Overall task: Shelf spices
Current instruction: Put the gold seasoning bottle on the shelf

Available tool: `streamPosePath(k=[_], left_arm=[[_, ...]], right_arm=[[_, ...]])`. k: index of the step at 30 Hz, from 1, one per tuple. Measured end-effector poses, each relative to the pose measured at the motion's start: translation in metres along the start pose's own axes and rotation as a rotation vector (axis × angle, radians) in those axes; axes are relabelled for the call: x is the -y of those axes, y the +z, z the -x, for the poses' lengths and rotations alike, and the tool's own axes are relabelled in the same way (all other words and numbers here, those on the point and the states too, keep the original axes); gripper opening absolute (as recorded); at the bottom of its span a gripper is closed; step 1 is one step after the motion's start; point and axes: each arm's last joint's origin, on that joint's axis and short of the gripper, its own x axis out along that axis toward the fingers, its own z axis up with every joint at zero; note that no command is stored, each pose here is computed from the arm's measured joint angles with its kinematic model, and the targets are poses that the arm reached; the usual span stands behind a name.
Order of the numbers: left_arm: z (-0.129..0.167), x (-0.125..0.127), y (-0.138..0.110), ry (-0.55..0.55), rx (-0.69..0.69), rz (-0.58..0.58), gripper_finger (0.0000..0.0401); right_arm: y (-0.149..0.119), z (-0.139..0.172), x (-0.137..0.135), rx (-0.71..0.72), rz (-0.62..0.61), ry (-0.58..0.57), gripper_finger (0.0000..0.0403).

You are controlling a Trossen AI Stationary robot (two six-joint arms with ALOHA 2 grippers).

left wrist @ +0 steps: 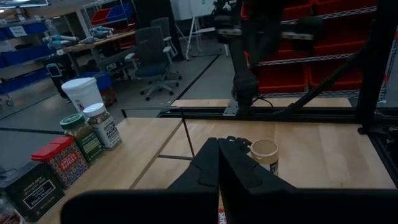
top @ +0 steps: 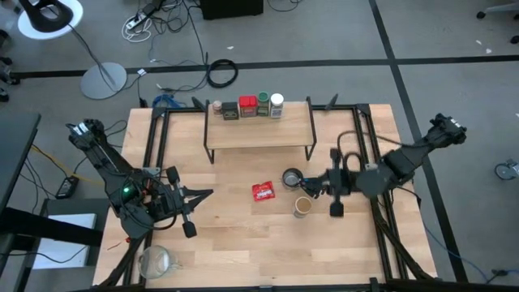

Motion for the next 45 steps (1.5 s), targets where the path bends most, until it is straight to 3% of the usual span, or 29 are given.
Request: streamPosePath(k=[6, 10, 13, 21, 25, 29, 38, 45], left_arm=[[0.000, 0.000, 0.000, 0.000, 0.000, -0.001, 0.0004], [-0.003, 0.002, -0.002, 0.011, -0.005, -0.008, 0.0004], [-0.007, 0.003, -0.003, 0.025, -0.009, -0.014, 0.0004], [-0.018, 0.005, -0.007, 0.014, -0.032, -0.019, 0.0004], [-0.021, 0.004, -0.008, 0.015, -0.039, -0.014, 0.0004], [-0.021, 0.004, -0.008, 0.010, -0.041, -0.014, 0.0004], [-0.021, 0.004, -0.008, 0.002, -0.043, -0.014, 0.0004], [-0.022, 0.006, -0.009, -0.001, -0.048, -0.021, 0.0004]], right_arm=[[-0.012, -0.017, -0.032, -0.083, 0.062, 0.105, 0.0000], [-0.021, -0.035, -0.043, -0.147, 0.031, 0.098, 0.0005], [-0.029, -0.048, -0.045, -0.207, -0.004, 0.061, 0.0031], [-0.047, -0.059, -0.039, -0.376, -0.062, -0.016, 0.0185], [-0.049, -0.059, -0.039, -0.427, -0.093, 0.032, 0.0273], [-0.051, -0.060, -0.037, -0.479, -0.109, 0.096, 0.0329], [-0.060, -0.070, -0.023, -0.595, -0.101, 0.065, 0.0344], [-0.072, -0.092, -0.023, -0.708, -0.081, 0.112, 0.0343]])
